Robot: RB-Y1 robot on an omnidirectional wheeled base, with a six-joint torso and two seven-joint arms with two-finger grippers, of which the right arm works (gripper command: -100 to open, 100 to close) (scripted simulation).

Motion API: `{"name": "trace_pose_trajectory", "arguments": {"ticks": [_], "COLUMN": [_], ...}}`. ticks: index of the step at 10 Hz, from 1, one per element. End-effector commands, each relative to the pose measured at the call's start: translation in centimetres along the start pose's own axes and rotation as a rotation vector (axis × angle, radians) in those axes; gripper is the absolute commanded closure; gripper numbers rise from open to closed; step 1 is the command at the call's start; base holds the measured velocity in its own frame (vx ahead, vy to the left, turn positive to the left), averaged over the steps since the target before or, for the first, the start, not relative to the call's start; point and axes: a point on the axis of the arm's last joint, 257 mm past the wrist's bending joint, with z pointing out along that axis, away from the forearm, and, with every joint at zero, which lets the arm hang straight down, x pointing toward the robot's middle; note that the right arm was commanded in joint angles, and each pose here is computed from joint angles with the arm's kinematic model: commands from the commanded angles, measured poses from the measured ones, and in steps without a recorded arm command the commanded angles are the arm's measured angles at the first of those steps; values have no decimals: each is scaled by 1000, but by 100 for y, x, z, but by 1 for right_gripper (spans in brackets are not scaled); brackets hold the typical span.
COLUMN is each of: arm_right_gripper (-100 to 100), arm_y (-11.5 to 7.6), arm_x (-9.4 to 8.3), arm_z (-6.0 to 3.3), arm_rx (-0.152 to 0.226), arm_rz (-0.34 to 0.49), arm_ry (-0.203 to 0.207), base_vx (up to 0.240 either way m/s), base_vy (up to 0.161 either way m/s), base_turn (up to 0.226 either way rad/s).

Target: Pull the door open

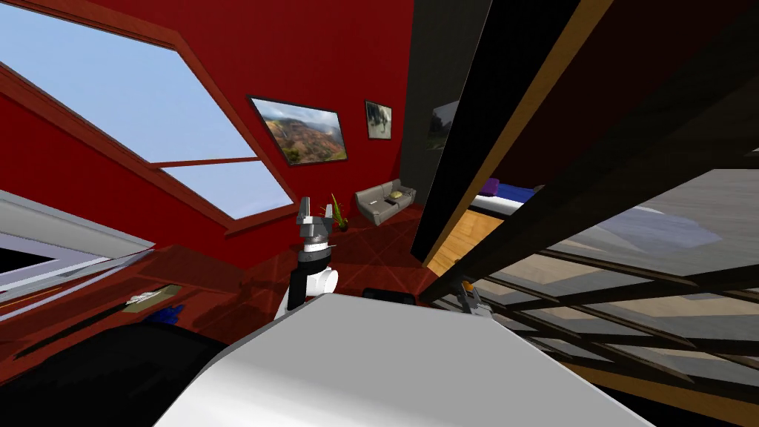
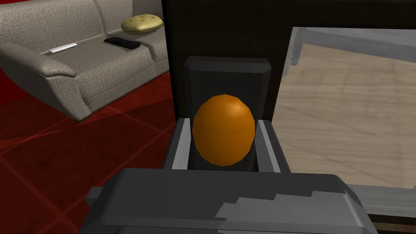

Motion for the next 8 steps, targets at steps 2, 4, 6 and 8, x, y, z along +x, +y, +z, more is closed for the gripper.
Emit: {"name": "trace_pose_trajectory", "arguments": {"ticks": [2, 4, 6, 8], "arm_right_gripper": [100, 100, 100, 100], "arm_y": [-28, -50, -58, -60], "arm_x": [20, 28, 3, 9], "arm_z": [-87, -134, -148, -158], "arm_rx": [41, 65, 74, 90], "arm_rz": [0, 1, 0, 0], "arm_ry": [3, 5, -4, -2], "base_vx": [-225, -230, -148, -256], "base_vy": [19, -31, -3, -20], "base_turn": [89, 102, 74, 145]}}
